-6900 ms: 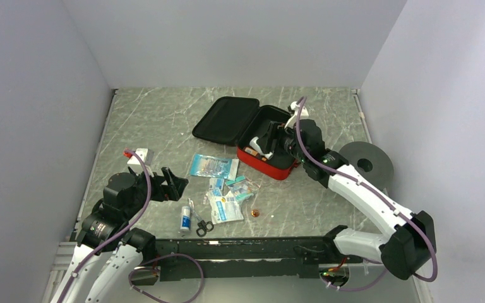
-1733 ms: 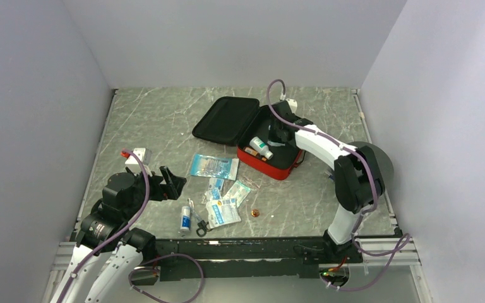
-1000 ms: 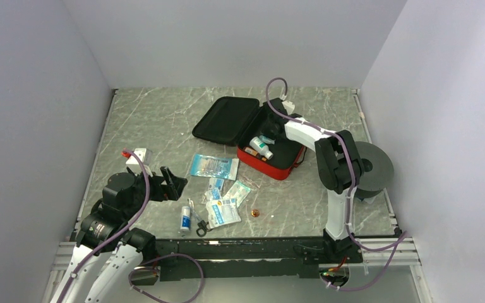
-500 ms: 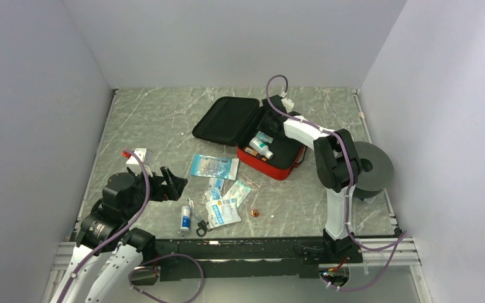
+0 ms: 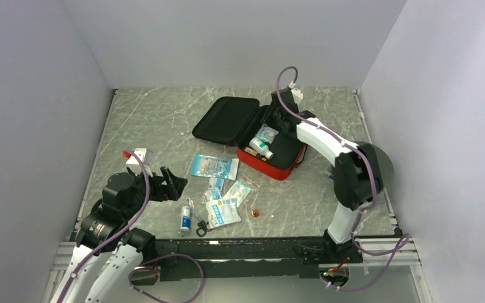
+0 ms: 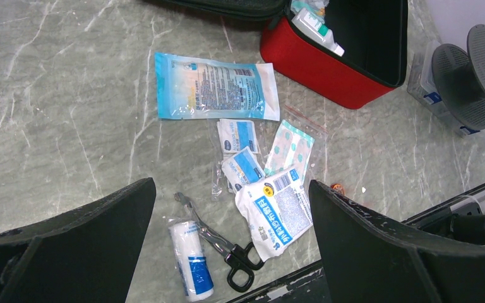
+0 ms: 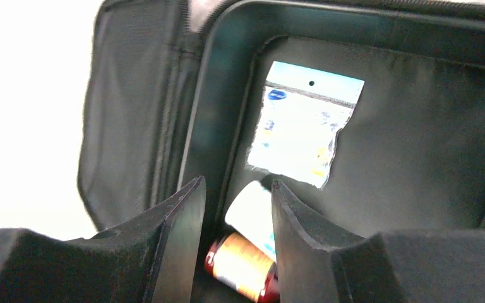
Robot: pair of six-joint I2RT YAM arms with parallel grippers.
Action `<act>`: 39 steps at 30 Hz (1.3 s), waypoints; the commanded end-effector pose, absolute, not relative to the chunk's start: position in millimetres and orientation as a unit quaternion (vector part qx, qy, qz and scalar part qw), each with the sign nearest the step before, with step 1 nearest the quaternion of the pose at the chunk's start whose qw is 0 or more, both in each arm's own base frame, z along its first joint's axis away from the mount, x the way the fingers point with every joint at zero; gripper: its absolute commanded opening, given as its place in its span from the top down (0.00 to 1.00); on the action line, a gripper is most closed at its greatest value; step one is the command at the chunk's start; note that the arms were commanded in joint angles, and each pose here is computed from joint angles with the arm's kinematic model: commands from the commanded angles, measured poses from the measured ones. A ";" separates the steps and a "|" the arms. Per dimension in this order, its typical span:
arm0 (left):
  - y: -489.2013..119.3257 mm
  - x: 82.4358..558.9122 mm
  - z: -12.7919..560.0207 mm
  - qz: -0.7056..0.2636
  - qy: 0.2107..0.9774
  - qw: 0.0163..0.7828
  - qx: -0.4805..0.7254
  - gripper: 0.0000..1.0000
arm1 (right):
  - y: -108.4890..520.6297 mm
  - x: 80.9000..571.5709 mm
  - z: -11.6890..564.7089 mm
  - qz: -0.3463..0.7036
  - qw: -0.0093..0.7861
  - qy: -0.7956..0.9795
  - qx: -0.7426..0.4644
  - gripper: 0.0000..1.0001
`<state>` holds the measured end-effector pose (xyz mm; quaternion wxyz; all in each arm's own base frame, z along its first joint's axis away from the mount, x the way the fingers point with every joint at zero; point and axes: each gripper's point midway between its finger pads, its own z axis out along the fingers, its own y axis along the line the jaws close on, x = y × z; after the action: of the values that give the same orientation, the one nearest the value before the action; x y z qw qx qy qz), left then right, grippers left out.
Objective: Organize the medicine kit
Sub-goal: Place the medical item at the medicine box, then pick up the medical item at the center of the board.
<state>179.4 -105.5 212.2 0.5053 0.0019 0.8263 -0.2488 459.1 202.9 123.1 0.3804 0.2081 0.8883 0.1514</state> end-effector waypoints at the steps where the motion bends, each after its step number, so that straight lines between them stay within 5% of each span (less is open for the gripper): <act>1: -106.6 181.8 228.6 -0.255 0.814 0.522 0.003 0.01 | 203.8 444.7 184.4 0.168 0.443 0.865 0.168 0.54; 15: -105.4 182.5 227.3 -0.251 0.816 0.520 0.000 0.01 | 239.1 342.0 241.7 0.198 0.483 0.853 0.014 0.33; 39: -105.7 183.7 225.9 -0.250 0.819 0.517 0.000 0.01 | 290.9 189.8 141.8 0.371 0.314 0.864 -0.134 0.26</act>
<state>180.7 -105.8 209.7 0.5003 0.0013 0.8300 -0.2464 205.1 272.3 136.1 0.3275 -0.1261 0.8835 0.3101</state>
